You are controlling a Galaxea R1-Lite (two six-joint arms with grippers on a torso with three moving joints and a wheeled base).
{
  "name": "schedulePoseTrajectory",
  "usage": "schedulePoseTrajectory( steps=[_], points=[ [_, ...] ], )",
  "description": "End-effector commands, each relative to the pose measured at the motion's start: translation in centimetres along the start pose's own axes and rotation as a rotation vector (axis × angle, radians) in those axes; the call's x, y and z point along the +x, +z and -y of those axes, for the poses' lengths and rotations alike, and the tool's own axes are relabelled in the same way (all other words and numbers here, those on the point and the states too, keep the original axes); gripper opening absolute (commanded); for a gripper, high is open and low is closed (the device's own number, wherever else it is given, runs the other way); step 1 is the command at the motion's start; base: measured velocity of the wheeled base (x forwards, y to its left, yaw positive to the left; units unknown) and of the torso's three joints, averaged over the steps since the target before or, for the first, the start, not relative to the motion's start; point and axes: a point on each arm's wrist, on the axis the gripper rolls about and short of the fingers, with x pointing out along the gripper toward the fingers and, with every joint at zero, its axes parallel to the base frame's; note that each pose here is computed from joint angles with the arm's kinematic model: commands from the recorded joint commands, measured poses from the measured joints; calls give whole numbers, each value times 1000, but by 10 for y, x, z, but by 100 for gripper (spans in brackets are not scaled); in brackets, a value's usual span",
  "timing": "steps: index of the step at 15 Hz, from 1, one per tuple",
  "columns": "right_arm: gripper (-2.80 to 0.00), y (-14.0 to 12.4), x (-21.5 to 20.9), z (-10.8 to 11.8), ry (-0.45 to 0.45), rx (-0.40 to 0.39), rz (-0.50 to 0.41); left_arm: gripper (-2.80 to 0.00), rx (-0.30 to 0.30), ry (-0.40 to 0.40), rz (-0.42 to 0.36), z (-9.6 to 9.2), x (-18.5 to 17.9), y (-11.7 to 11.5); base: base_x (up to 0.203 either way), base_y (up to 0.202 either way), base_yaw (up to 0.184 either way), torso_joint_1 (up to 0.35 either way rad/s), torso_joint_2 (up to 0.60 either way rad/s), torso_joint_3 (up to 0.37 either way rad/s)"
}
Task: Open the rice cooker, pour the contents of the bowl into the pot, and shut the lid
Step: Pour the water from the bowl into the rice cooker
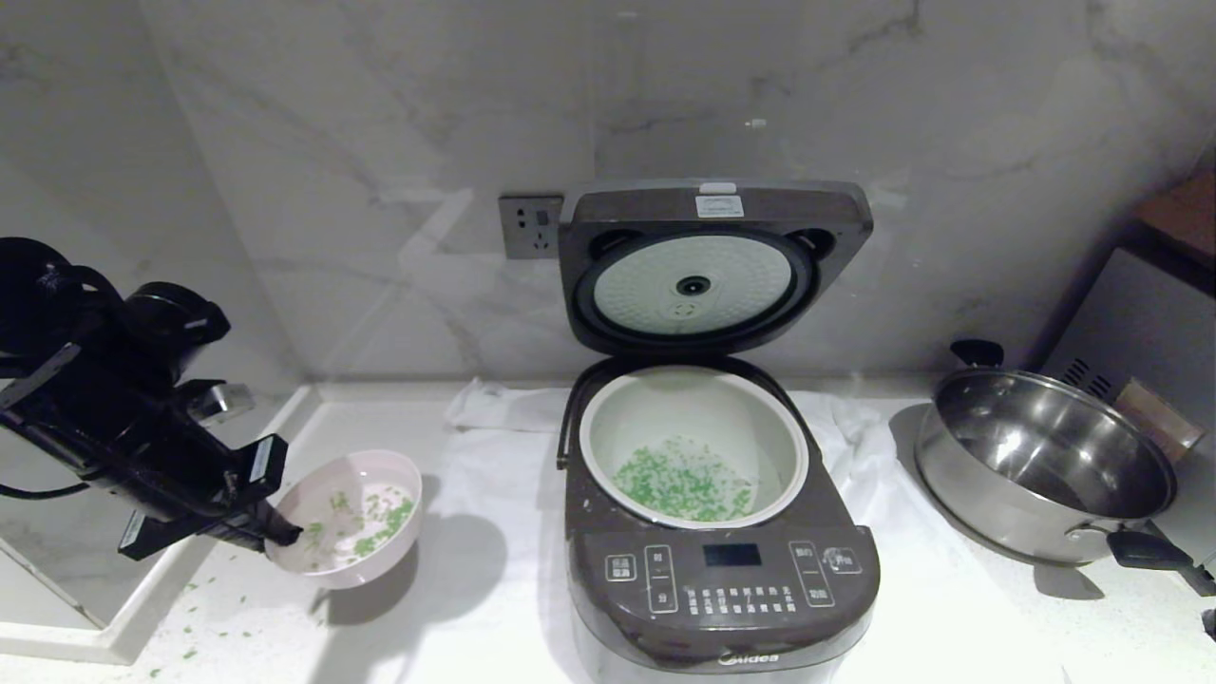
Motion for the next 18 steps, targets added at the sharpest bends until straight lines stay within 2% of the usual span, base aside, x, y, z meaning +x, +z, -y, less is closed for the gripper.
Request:
schedulePoseTrajectory(
  steps=[1, 18],
  points=[
    [-280, 0, 0, 0, 0, 0, -2, -280, 21, -6, -11, 13, 1, 5, 0, 0, 0, 0, 0, 0],
    [-280, 0, 0, 0, 0, 0, -2, -280, 104, -43, -48, 95, -1, 15, 0, 0, 0, 0, 0, 0]
  ],
)
